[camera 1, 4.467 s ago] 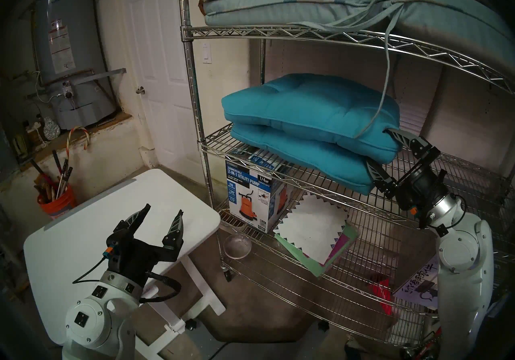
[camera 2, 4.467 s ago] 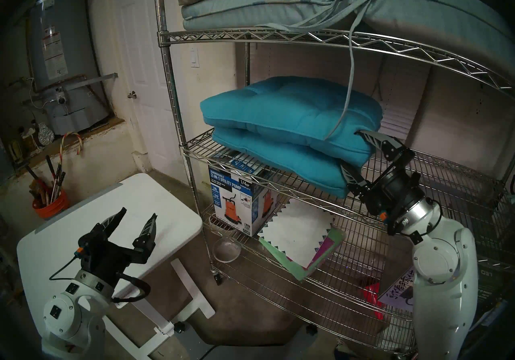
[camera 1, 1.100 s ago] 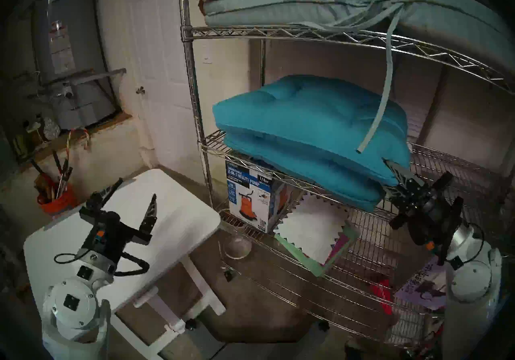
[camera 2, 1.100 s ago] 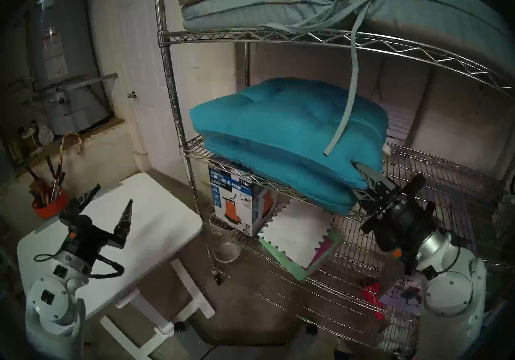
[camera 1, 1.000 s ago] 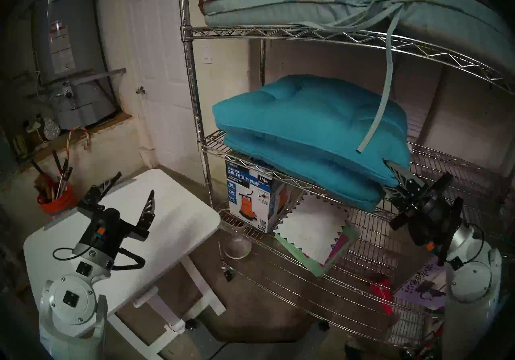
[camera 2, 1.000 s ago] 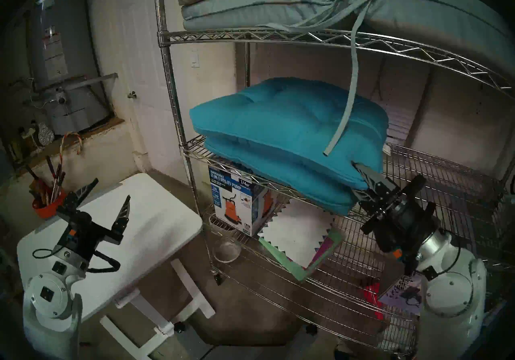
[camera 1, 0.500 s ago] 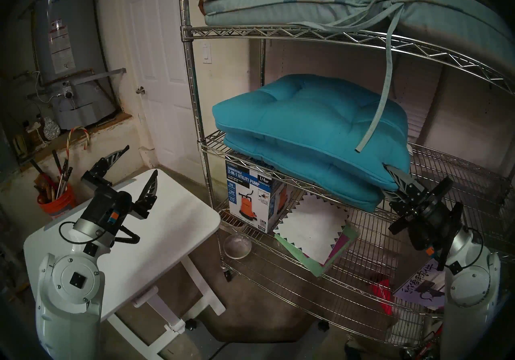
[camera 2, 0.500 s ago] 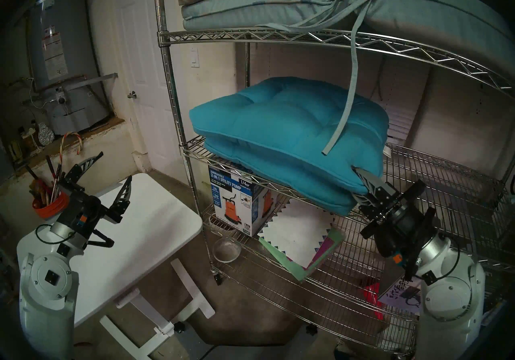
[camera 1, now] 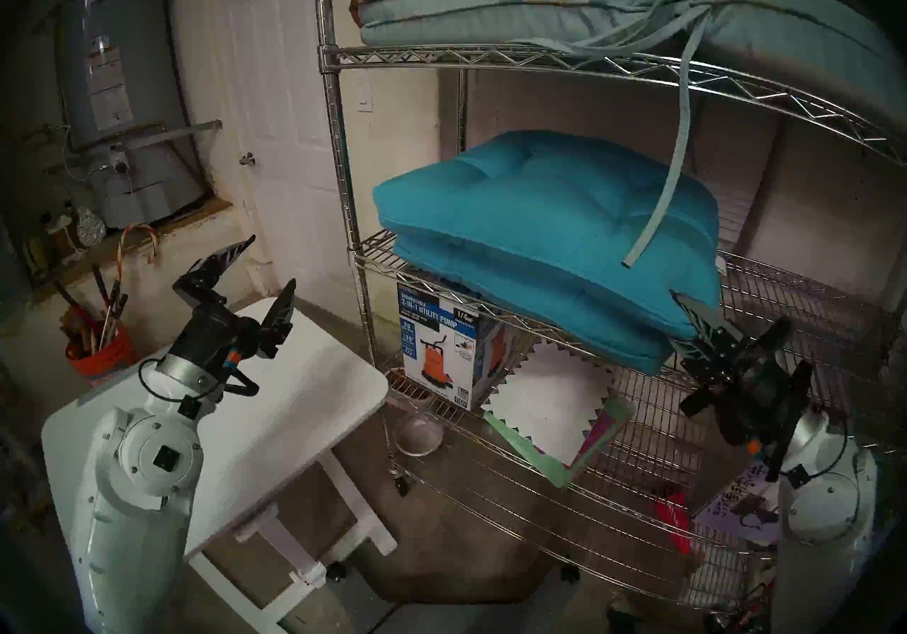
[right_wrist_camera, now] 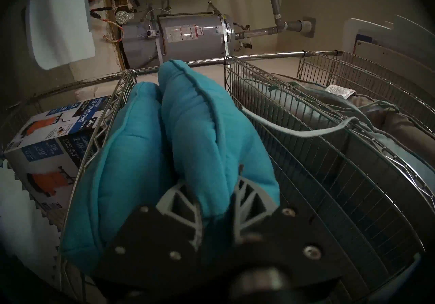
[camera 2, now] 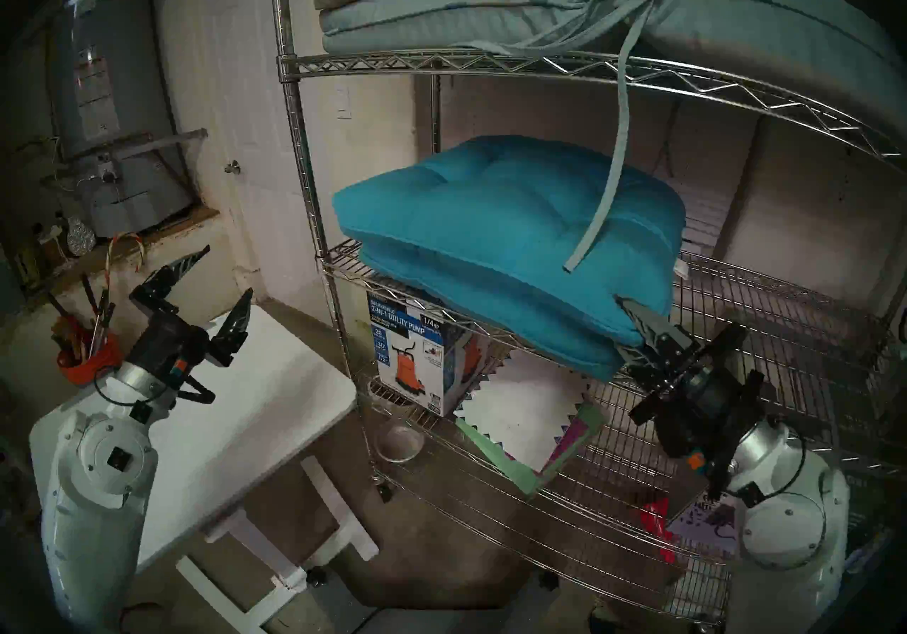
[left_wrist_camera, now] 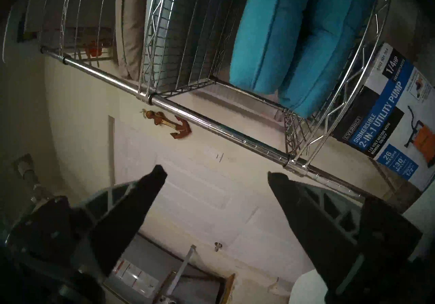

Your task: Take cushion off the shelf

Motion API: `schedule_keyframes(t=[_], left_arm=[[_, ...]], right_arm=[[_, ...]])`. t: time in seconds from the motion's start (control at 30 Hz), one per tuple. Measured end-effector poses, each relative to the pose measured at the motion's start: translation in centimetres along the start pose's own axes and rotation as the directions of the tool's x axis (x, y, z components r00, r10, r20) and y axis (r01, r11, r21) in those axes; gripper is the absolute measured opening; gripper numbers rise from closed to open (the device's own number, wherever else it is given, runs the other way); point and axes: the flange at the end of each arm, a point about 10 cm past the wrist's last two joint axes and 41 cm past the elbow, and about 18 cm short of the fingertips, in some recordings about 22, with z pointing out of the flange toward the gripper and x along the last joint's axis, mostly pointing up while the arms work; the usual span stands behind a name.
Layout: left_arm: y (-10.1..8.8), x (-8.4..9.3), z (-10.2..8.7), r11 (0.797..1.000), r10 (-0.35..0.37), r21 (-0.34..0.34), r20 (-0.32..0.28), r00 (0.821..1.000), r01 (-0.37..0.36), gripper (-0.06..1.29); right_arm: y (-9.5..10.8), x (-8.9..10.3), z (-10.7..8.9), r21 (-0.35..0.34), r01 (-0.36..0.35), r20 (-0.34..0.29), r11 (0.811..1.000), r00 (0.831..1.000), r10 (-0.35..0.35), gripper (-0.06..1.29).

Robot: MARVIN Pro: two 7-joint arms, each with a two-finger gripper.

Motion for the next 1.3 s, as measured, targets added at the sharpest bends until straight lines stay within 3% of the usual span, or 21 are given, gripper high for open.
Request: schedule_keyframes(t=[0.3,0.6,0.97,1.3], left_arm=[[-0.3,0.3,2.1,0.998,0.060,0.027,-0.066,0.996,-0.058,1.22],[0.8,0.6,4.7,0.994,0.113,0.008,-0.117,0.987,-0.112,1.22],[1.1,0.2,7.5,0.986,0.164,0.001,-0.125,0.978,-0.165,1.22],[1.3,0.4,10.0,0.986,0.167,-0.003,-0.145,0.975,-0.169,1.22]], right_arm=[[-0.2,-0.1,0.3,-0.007,-0.005,-0.009,1.000,1.000,0.005,0.17],[-0.2,-0.1,0.5,-0.008,-0.004,-0.020,1.000,1.000,0.003,0.16],[-0.2,0.0,0.5,-0.009,-0.004,-0.025,1.000,1.000,0.004,0.15],[-0.4,0.3,0.2,-0.012,-0.015,-0.023,1.000,1.000,0.015,0.15]])
